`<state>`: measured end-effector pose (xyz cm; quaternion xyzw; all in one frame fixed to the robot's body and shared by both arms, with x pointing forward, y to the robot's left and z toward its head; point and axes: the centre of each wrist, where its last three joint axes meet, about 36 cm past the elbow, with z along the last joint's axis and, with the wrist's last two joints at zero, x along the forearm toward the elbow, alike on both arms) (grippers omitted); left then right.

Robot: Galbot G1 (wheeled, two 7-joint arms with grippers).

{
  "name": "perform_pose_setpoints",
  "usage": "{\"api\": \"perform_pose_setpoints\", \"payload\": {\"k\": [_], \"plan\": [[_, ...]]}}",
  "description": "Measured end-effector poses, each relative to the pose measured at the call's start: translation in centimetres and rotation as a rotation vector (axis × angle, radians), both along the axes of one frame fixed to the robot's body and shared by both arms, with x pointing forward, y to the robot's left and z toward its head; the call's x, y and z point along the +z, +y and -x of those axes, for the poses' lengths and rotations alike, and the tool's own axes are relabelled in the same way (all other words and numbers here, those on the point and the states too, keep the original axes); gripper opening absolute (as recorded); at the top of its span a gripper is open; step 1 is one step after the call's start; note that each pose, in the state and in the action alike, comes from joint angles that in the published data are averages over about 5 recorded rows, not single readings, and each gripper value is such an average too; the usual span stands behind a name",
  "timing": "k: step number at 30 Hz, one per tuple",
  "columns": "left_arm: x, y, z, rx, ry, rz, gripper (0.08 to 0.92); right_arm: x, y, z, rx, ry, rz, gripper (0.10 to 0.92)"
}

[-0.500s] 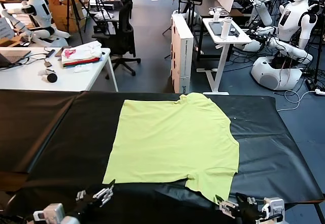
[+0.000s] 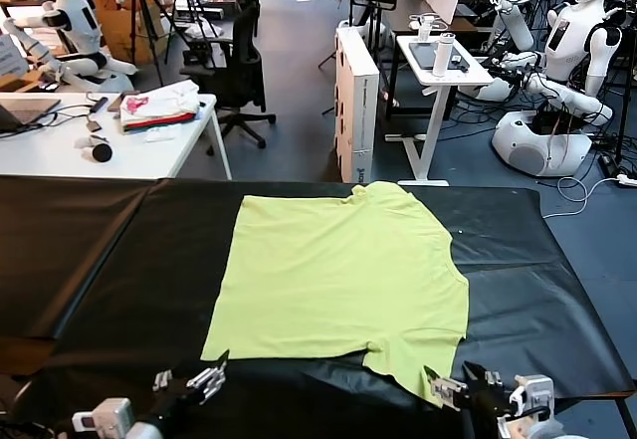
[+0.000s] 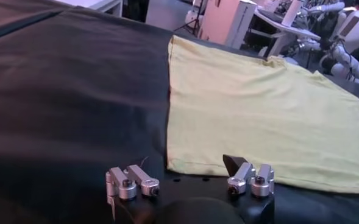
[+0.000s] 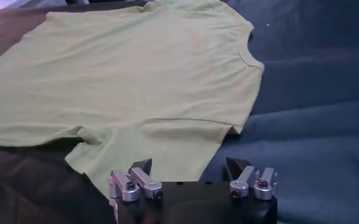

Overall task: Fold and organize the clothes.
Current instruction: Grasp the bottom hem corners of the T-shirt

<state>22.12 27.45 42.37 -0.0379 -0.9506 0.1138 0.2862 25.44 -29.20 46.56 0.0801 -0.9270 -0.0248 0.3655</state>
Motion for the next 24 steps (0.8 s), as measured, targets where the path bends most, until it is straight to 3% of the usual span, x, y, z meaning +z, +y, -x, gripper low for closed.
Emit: {"api": "perform_pose_setpoints", "payload": {"k": [7,10,12,24], "plan": [[-0.2,0.0,0.0,0.005,-0.002,0.004,0.337,0.1,0.0,0.2,0.001,-0.001,0.001,0.213],[0.0,-0.1,0.3,0.007,-0.002,0.009,0.187,0.4,0.0,0.4,0.001,-0.004,0.002,0.136],[0.1,-0.2,0.5,0.008,-0.004,0.010,0.150,0.6,0.0,0.7,-0.001,-0.006,0.003,0.139],[2.1,-0.3,2.7,0.024,-0.018,-0.026,0.148,2.2,1.2,4.4,-0.017,0.061,0.058,0.138]]}}
